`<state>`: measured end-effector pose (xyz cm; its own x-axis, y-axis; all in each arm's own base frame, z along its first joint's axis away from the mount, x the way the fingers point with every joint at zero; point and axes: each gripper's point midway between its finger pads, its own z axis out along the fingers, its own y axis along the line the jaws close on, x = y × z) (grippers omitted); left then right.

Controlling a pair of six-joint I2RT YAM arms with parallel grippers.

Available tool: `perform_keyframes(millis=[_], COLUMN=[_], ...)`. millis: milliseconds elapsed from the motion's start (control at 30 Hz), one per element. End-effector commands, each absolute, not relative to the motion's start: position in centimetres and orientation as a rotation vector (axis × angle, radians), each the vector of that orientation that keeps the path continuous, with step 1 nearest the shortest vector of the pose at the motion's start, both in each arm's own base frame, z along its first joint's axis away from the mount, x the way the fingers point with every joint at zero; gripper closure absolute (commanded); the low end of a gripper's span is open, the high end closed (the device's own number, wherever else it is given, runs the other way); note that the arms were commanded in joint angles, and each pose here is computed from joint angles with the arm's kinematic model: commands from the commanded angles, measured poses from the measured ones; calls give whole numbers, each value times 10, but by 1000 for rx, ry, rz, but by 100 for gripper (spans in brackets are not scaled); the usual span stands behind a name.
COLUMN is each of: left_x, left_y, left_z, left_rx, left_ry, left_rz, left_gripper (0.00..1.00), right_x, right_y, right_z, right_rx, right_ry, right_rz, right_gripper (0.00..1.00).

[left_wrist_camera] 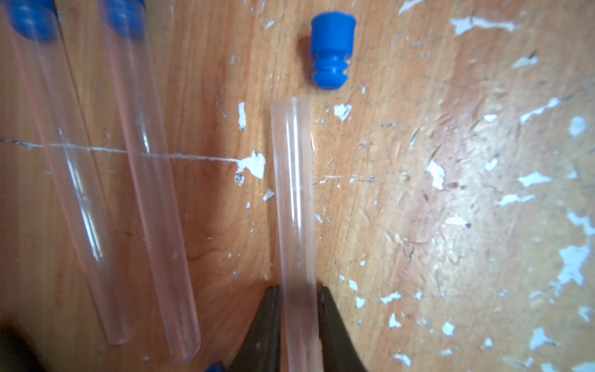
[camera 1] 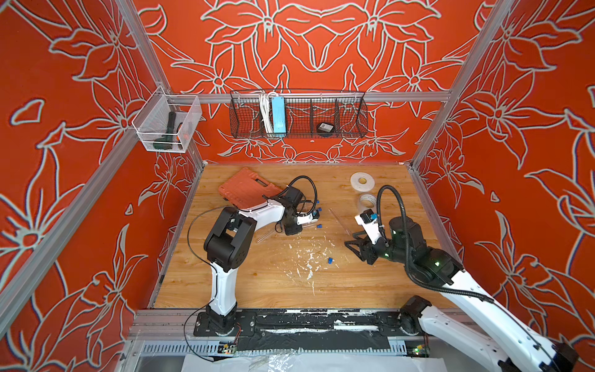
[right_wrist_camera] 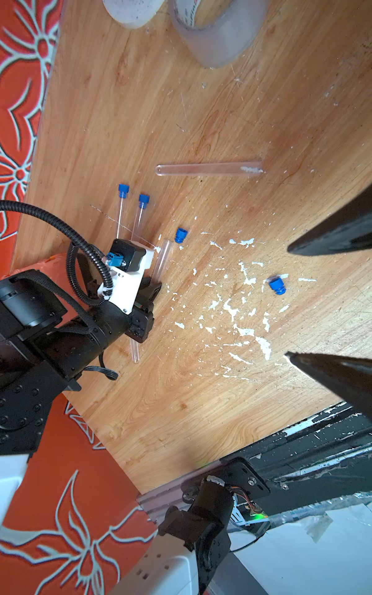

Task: Insert stoppers into test tubes
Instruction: Pick up the test tube at the center of the board.

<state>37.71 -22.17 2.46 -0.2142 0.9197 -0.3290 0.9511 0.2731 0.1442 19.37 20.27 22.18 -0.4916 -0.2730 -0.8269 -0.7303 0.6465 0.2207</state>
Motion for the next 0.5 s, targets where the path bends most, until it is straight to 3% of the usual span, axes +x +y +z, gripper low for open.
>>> perform_keyframes(millis=[0,467], left_x=[360,345], left_y=[-213,-223], left_z=[7,68], left_rx=[1748,1590], left_ry=[2289,2076], left_rz=[-143,-200], left_gripper=[88,99], right_x=[194,206], right_y=[203,186], right_z=[224,223], right_rx=[-768,-649], right_ry=[2050,2081], right_rz=[738,629], right_gripper=[51,52])
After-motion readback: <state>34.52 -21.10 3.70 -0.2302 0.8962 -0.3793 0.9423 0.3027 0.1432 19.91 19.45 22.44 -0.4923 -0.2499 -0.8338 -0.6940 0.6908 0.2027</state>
